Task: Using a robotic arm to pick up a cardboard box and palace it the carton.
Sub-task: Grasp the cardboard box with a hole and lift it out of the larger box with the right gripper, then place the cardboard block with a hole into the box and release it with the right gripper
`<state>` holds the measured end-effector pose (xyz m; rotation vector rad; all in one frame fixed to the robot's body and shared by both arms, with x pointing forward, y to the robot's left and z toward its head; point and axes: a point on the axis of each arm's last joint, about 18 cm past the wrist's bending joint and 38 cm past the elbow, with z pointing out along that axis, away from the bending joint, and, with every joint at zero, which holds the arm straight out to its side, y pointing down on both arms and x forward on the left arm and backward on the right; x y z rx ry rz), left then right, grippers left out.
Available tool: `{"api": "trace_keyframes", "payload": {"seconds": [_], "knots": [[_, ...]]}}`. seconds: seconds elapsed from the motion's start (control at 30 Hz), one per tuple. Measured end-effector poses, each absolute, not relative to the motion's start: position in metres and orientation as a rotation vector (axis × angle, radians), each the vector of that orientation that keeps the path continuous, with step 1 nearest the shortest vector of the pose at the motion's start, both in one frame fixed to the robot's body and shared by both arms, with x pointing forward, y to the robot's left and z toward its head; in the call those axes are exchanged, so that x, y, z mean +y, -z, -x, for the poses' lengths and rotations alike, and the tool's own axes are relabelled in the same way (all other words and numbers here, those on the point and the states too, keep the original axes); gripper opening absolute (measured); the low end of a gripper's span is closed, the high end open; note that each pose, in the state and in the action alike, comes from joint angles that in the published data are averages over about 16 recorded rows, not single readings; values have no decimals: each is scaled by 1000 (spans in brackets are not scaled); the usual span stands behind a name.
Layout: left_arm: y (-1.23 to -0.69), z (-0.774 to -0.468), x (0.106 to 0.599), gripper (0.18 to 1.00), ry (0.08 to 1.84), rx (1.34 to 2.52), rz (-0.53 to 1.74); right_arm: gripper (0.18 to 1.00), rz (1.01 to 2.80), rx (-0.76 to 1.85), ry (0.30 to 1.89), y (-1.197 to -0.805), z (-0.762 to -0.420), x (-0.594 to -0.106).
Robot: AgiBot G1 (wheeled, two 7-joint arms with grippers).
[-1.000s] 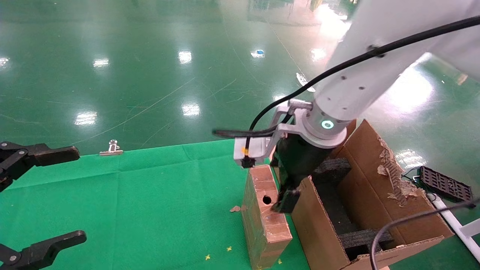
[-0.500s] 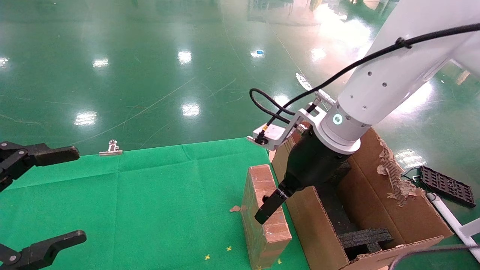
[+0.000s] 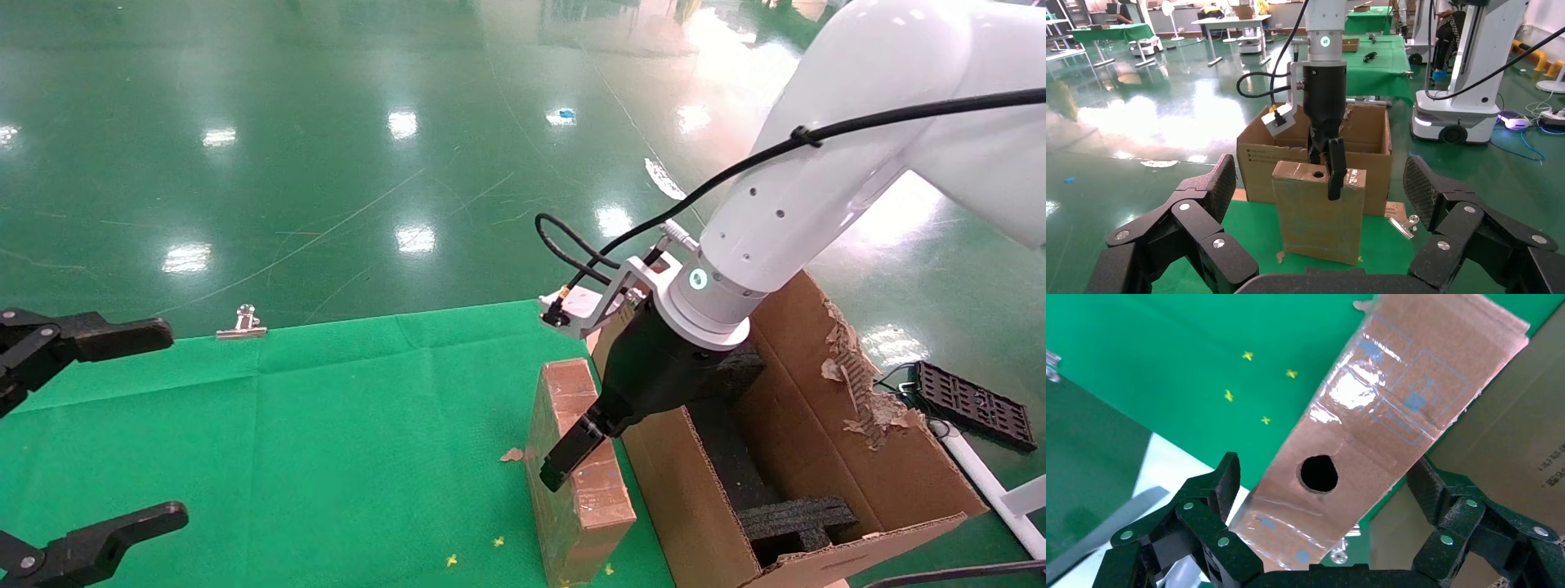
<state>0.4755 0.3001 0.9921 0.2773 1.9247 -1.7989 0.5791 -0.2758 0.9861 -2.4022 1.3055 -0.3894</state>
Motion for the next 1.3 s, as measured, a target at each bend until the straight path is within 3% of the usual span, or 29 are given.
{"api": "trace_keyframes", "payload": {"seconds": [0.43,0.7,1.07,1.3], "knots": [[-992,-475,300,981,1799,1925,-277,949,2448,1314,408,-972,-576,-273],[-992,-475,300,922,1799,1925,-277,841,2464,1318,412,-968,-575,-275],[-992,-475,300,729,1799,1925,-277,606,2464,1266,456,-972,-576,-281],[-992,-475,300,561,1799,1925,-277,448,2364,1128,545,-1006,-576,-292]]}}
